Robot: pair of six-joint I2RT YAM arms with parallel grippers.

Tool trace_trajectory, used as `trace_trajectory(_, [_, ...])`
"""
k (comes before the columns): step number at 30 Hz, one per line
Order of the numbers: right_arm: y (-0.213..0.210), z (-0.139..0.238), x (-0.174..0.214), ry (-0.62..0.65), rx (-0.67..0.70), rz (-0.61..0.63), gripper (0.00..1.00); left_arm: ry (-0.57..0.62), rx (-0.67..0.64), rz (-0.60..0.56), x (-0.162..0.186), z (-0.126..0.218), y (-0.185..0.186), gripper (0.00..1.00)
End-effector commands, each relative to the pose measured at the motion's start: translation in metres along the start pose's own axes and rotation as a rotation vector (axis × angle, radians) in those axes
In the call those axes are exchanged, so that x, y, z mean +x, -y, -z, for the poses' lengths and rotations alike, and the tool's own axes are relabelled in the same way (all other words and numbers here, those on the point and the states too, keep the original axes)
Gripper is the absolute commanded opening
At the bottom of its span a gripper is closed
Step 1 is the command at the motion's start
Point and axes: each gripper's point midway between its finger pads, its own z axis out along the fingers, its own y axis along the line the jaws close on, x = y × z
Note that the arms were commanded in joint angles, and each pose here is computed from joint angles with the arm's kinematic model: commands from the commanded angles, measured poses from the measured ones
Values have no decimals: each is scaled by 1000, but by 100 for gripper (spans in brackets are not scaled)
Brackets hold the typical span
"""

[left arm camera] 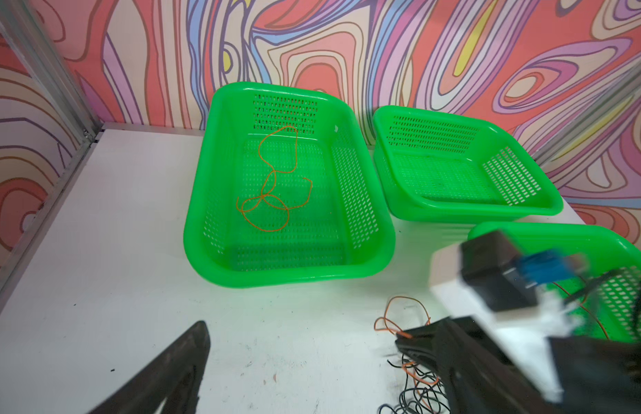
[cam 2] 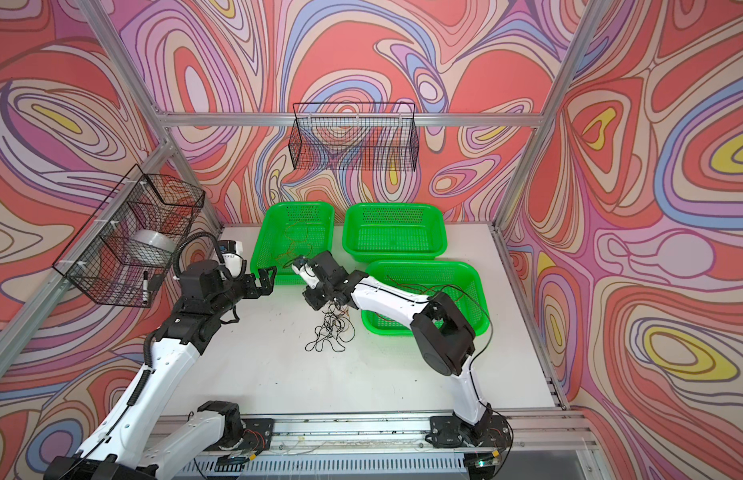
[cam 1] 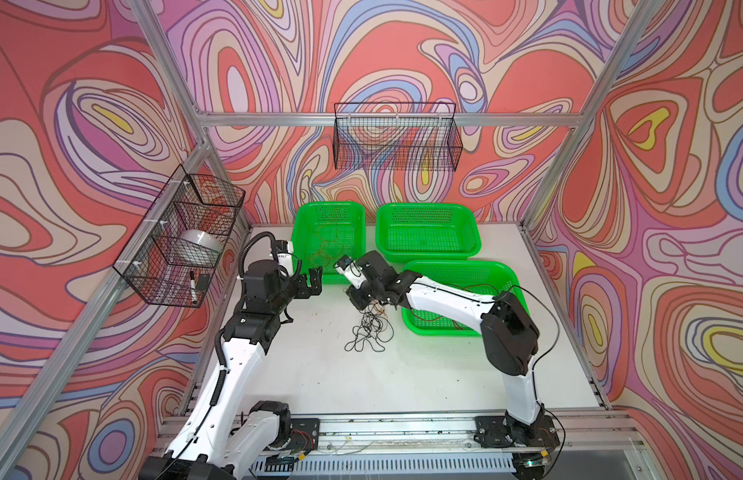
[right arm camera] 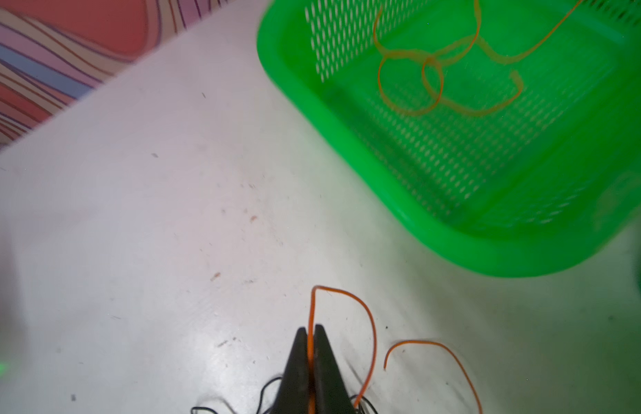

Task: Untangle the cables
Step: 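Lift an orange wire high with the right gripper while the left approaches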

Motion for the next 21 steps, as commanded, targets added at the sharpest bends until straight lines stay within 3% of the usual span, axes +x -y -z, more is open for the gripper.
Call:
trace_trajectory(1, [-11, 44, -60, 180, -22, 36, 0, 114, 93, -60, -17, 8, 18, 100])
trace_trajectory(8, [-24, 94, -121, 342, -56, 67, 0, 256, 283, -158, -19, 13, 57, 99])
trace_trajectory(13, [-33, 110, -137, 401, -98, 88, 0, 264, 433, -188, -8, 14, 85, 87])
trace_trajectory(21, [-32, 140, -150, 464, -69, 89, 0, 256, 481, -193, -3, 6, 102, 73])
